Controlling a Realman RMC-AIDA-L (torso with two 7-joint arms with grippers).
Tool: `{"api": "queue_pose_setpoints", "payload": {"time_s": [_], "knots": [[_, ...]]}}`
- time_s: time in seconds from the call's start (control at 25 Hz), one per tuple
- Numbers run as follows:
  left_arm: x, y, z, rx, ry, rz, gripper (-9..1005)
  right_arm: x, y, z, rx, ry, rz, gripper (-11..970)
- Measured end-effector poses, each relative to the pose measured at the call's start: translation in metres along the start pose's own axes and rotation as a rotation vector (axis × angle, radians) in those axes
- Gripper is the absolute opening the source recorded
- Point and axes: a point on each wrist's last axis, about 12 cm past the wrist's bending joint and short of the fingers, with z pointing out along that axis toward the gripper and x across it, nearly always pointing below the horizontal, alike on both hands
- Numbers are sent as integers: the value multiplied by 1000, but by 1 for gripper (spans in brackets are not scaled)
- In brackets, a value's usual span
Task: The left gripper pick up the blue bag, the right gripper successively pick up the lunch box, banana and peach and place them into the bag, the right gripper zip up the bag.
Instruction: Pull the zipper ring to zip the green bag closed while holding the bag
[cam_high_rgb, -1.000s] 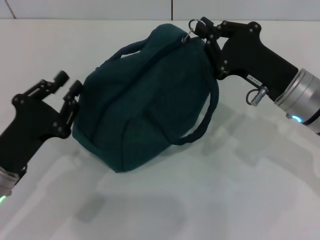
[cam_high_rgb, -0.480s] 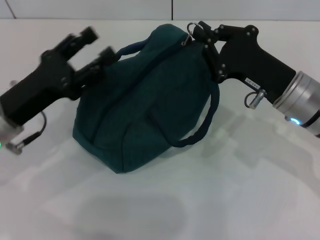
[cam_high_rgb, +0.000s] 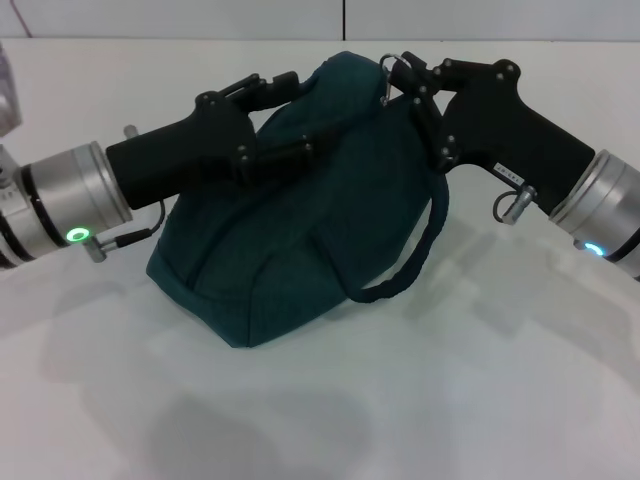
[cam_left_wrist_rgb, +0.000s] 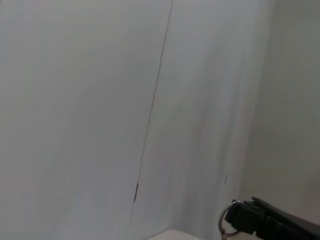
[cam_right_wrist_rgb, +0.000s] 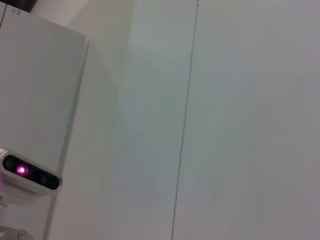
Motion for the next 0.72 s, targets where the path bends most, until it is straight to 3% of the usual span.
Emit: {"api": "queue_pose_setpoints", "payload": {"time_s": [0.4,0.6,0.72], "knots": [[6,-12,-2,40,42,116,730,2,-2,-2,14,7,7,18],[6,-16,0,86,56,148,534,2,-2,-2,13,7,7,18],[5,-15,2,86,63,157,530,1,-1,-1,9,7,6,17]]}}
